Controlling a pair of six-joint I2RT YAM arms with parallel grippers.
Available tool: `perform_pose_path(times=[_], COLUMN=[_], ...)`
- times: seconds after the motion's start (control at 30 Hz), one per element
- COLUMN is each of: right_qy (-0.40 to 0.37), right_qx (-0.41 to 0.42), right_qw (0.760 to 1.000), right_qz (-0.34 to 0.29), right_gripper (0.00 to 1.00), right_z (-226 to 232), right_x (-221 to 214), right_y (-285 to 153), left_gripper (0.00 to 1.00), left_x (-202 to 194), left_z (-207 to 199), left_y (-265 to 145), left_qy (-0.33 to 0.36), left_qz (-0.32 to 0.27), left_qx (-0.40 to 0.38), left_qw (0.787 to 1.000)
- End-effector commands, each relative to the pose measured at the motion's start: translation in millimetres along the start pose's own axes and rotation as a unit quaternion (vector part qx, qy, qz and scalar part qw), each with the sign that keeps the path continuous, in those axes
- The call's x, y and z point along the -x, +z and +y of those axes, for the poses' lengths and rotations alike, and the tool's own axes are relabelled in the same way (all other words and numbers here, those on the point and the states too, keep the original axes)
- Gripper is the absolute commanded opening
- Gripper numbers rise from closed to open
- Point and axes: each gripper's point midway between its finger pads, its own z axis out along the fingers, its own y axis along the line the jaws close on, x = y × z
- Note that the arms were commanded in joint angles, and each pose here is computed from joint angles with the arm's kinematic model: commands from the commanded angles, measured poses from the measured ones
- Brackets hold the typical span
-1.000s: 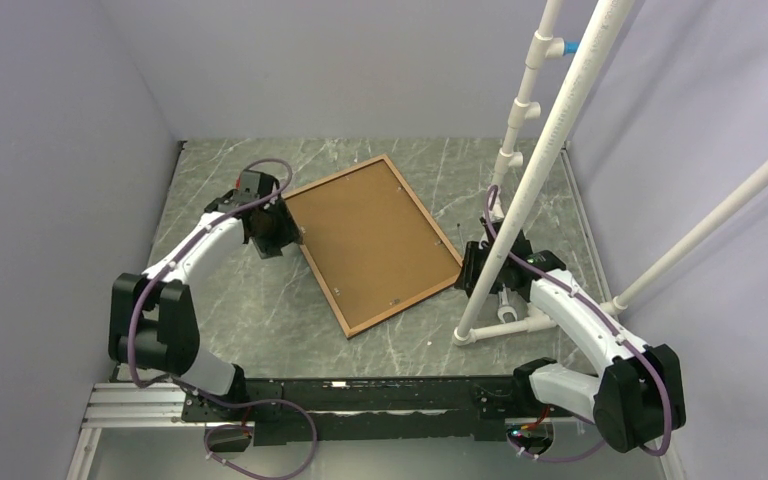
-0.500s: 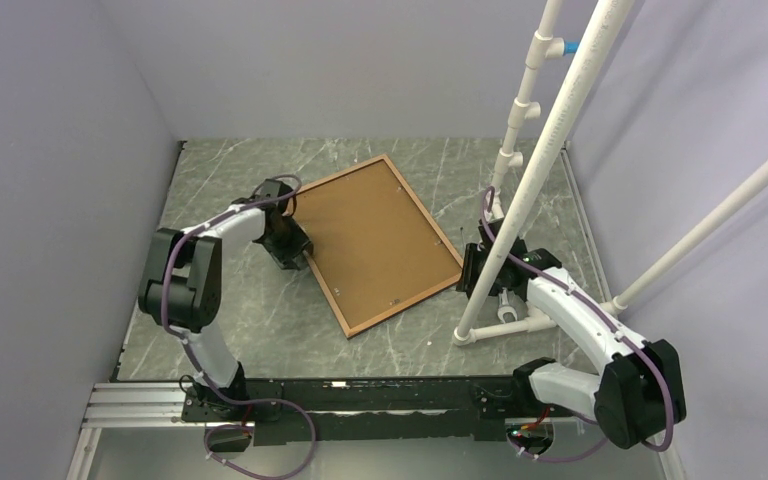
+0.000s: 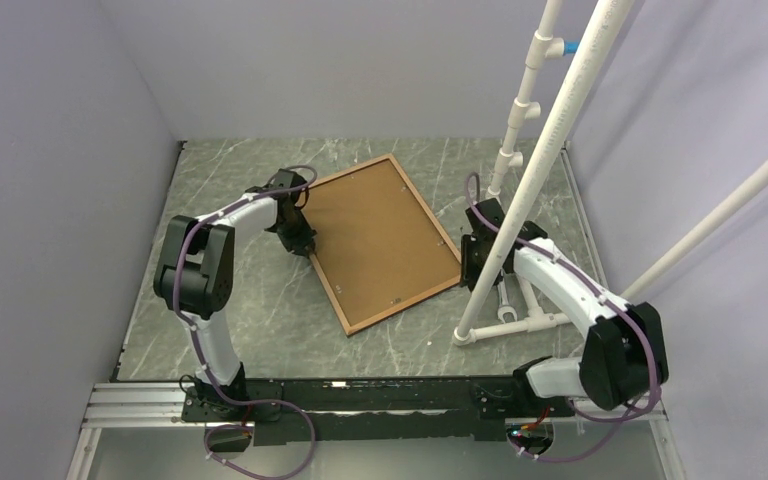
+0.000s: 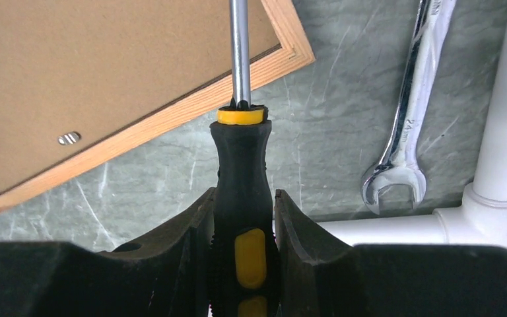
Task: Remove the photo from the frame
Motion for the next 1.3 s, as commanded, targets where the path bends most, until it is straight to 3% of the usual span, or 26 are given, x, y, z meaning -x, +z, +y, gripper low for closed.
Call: perform_pose_path(times=[0.0, 0.07, 0.23, 1.27], right_qy=[-0.037, -0.040, -0.059, -0.062], right_qx=[0.008, 0.025, -0.033, -0.049], right_qw=[0.997, 0.995, 0.988, 0.991], right_qz=[0.069, 0.091, 0.138, 0.113], right_gripper=[0.00, 0.00, 0.00, 0.00], right_z=[4, 11, -6, 4], right_x=[-16, -22, -25, 1], right_y=[1, 5, 6, 41], left_gripper=[0.00, 0.00, 0.00, 0.00], left_x=[9, 9, 6, 15], left_z=[-12, -13, -16, -21], left_y=[27, 28, 31, 31], left_qy=[0.042, 0.047, 0.043, 0.069], left_qz=[-0.006, -0.005, 0.008, 0.011], left_qx=[-0.016, -0.017, -0.022, -0.042], left_qw=[0.999, 0.999, 0.999, 0.997])
